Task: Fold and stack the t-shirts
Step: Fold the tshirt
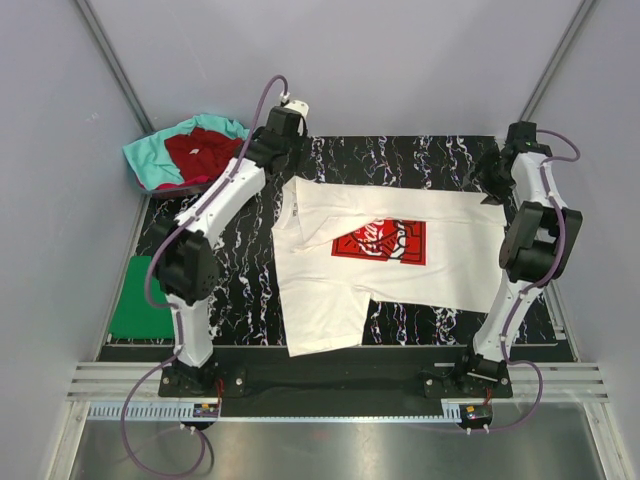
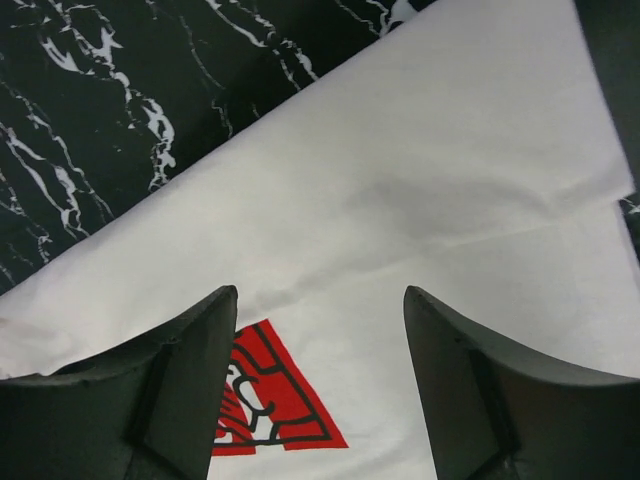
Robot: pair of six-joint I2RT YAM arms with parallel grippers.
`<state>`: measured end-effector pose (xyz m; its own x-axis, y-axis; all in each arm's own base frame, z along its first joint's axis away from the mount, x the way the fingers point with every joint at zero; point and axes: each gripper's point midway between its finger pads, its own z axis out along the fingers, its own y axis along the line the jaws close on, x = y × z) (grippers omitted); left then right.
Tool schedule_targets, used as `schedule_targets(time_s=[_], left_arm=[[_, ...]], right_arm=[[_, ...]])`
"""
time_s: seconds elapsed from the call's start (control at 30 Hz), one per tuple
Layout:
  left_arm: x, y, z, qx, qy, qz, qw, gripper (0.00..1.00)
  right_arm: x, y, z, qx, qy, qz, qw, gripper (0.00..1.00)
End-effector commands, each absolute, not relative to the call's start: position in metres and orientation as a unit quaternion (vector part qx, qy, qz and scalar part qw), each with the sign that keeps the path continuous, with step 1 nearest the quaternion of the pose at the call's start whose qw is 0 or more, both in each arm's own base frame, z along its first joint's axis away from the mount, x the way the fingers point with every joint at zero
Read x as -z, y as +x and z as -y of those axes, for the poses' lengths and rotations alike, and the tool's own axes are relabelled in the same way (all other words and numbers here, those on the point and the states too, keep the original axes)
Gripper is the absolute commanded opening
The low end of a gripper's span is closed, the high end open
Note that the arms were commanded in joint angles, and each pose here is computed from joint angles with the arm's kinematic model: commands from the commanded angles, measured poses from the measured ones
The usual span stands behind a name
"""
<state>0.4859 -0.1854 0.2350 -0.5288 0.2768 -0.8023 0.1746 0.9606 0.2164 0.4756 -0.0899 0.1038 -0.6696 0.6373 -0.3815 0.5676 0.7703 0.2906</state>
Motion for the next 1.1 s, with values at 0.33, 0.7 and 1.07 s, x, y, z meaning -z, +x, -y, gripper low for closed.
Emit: schedule_targets(time_s=[0.33,0.7,1.07], left_arm=[[-0.160,0.593,0.213,0.043,0.097,-0.858,0.503,0.43],[-0.112,0.626,0.201,0.042,0.010,-0.867,0.496,0.45],[-0.081,0.623,0.198,0.084,-0.049,-0.892,0.442,0.43]], right_arm=[[-0.097,0.498,0.082,-0.120,0.328,-0.910,0.224,0.68],[-0.091,0.493,0.088,-0.098,0.306,-0.920,0.226,0.67],[-0.073,0.495,0.091,-0.091,0.308,-0.923,0.212,0.67]])
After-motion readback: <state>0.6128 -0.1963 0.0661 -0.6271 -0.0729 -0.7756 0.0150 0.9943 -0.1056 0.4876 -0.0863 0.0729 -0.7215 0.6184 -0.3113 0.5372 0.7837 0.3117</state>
